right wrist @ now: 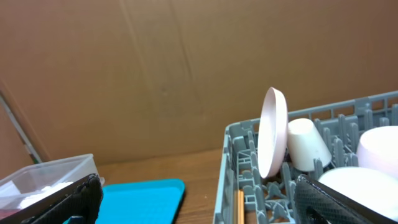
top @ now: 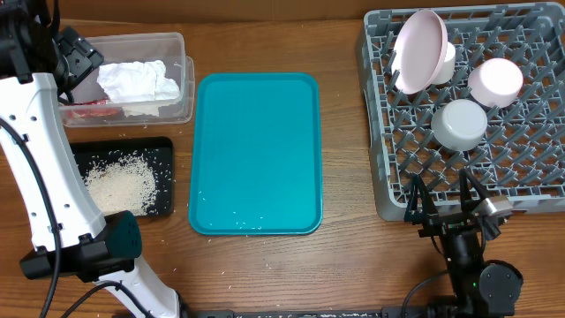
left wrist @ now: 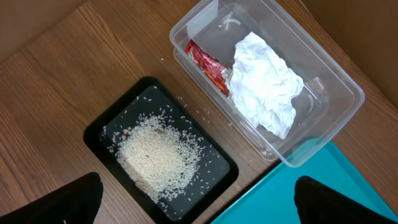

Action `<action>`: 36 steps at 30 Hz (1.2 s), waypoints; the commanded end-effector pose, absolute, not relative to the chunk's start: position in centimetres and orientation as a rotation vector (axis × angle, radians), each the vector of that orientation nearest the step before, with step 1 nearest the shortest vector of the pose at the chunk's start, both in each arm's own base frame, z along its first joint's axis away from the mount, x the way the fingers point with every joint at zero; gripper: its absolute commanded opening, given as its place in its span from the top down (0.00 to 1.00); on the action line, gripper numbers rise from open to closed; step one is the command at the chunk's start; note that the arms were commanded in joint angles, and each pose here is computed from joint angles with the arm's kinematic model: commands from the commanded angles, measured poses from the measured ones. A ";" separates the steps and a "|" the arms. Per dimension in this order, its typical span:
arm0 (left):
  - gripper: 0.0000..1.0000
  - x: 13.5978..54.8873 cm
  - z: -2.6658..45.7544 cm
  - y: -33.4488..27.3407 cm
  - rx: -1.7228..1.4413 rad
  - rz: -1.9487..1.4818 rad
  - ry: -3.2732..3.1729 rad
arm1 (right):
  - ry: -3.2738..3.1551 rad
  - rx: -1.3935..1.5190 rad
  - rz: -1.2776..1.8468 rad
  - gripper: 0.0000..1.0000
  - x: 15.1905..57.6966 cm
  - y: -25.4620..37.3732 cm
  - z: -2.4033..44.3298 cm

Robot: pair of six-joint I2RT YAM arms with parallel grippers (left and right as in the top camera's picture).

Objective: Sort waste into correct bins and load items into the dishwasher

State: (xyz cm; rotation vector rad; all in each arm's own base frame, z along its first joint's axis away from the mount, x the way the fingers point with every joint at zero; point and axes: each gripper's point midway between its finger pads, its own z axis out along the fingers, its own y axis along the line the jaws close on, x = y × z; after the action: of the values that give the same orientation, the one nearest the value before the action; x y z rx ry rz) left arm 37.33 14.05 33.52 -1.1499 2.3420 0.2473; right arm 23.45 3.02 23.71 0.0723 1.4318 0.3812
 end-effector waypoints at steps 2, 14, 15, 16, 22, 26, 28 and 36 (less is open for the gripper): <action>0.00 37.4 33.2 14.4 -1.152 0.270 2.349 | 1.400 0.115 0.346 0.00 23.8 2.1 23.2; 0.00 37.4 33.2 14.4 -1.152 0.270 2.349 | 1.506 0.182 0.284 0.00 24.6 1.0 19.0; 0.00 37.4 33.2 14.4 -1.152 0.270 2.349 | 1.538 0.188 0.282 0.00 24.6 1.0 18.2; 0.00 37.4 33.2 14.4 -1.151 0.270 2.349 | 1.573 0.194 0.280 0.00 24.6 1.0 17.4; 0.00 37.4 33.2 14.4 -1.152 0.271 2.349 | 1.586 0.216 0.260 0.00 24.6 0.6 17.0; 0.00 37.4 33.2 14.4 -1.152 0.271 2.349 | 1.586 0.217 0.259 0.00 24.6 0.5 17.0; 0.00 37.4 33.2 14.4 -1.152 0.271 2.349 | 1.586 0.217 0.259 0.00 24.6 0.5 17.0; 0.00 37.4 33.2 14.4 -1.151 0.271 2.349 | 1.586 0.217 0.259 0.00 24.6 0.5 17.0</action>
State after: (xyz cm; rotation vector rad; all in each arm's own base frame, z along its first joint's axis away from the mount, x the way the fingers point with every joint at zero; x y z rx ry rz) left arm 37.33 14.05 33.52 -1.1499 2.3425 0.2469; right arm 24.64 0.54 17.07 0.2182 1.5932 0.2636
